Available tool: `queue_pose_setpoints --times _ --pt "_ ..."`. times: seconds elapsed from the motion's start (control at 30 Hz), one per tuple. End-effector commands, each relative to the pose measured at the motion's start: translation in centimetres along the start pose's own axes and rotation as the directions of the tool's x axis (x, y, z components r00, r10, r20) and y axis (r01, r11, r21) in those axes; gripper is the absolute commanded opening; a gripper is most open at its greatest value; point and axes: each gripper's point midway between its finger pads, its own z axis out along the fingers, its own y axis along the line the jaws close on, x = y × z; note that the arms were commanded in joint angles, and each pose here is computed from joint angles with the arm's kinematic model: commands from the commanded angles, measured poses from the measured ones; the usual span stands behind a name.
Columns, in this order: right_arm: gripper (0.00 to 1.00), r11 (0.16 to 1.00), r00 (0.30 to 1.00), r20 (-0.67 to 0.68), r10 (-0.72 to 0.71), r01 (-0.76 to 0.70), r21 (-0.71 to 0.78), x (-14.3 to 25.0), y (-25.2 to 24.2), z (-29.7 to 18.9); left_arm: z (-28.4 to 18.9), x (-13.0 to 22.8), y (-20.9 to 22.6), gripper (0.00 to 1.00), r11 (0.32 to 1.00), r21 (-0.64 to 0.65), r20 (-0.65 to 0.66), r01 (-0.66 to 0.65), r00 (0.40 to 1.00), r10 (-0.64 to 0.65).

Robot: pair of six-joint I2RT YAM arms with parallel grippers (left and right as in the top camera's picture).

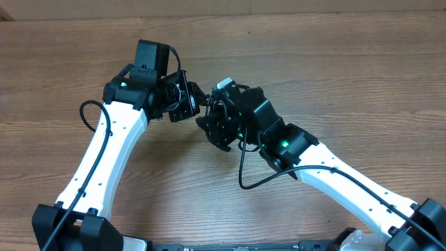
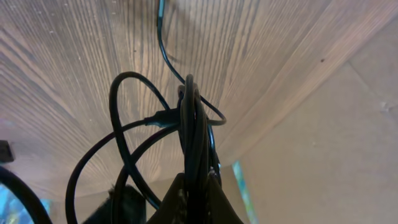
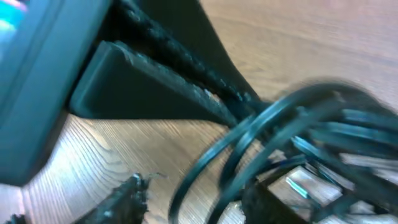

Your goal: Untangle cables

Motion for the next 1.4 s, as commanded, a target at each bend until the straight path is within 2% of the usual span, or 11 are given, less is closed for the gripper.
queue_pose_setpoints --times 0.0,0.13,0.23,0.47,0.57,0.73,0.83,0.9,1.03,1.17,1.37 --pt "0.39 1.000 1.000 0.020 -0.011 0.012 -0.020 -0.4 0.4 0.1 -1.6 2.2 -0.2 0.04 1.000 0.014 -0.085 -0.012 0.996 0.013" --pt "0.34 1.000 0.999 0.044 -0.014 0.014 -0.003 -1.0 0.1 0.1 -1.7 2.7 0.1 0.04 1.000 -0.002 -0.115 -0.014 0.993 0.013" --pt "0.32 0.993 0.996 0.080 0.025 -0.034 0.110 -1.6 -2.0 -0.1 -1.8 3.2 0.5 0.05 1.000 -0.021 -0.142 -0.014 0.990 0.011" --pt "0.04 0.990 0.994 0.095 0.049 -0.061 0.128 -2.0 -3.0 -0.3 -1.8 3.1 0.2 0.04 1.000 -0.008 -0.137 -0.016 0.990 0.015" --pt "0.04 0.986 0.991 0.097 0.092 -0.104 0.127 -2.0 -3.5 -0.4 -1.7 2.5 -0.1 0.04 0.999 0.012 -0.103 -0.033 0.994 0.034" --pt "0.04 0.980 0.987 0.047 0.156 -0.148 -0.135 -3.2 -1.4 -3.2 -1.9 -0.9 -2.7 0.04 0.968 0.125 0.131 -0.220 0.970 0.203" --pt "0.04 0.931 0.982 0.021 0.188 -0.171 -0.321 -4.2 -1.2 -6.9 -2.7 -3.1 -4.7 0.04 0.900 0.143 0.317 -0.412 0.880 0.353" --pt "0.04 0.874 0.979 0.019 0.201 -0.170 -0.456 -5.1 -1.5 -10.3 -3.4 -4.1 -6.0 0.04 0.819 0.105 0.425 -0.564 0.770 0.476" --pt "0.04 0.809 0.969 0.057 0.239 -0.166 -0.564 -6.6 -4.1 -15.1 -3.8 -3.8 -7.4 0.04 0.650 0.029 0.480 -0.759 0.581 0.657" --pt "0.04 0.850 0.945 0.124 0.301 -0.207 -0.484 -7.3 -8.7 -16.8 -4.0 -3.9 -7.6 0.04 0.487 -0.080 0.489 -0.870 0.391 0.780" --pt "0.04 0.893 0.879 0.221 0.422 -0.362 -0.267 -6.9 -15.9 -18.3 -4.2 -3.8 -8.2 0.04 0.156 -0.261 0.448 -0.953 0.023 0.894"
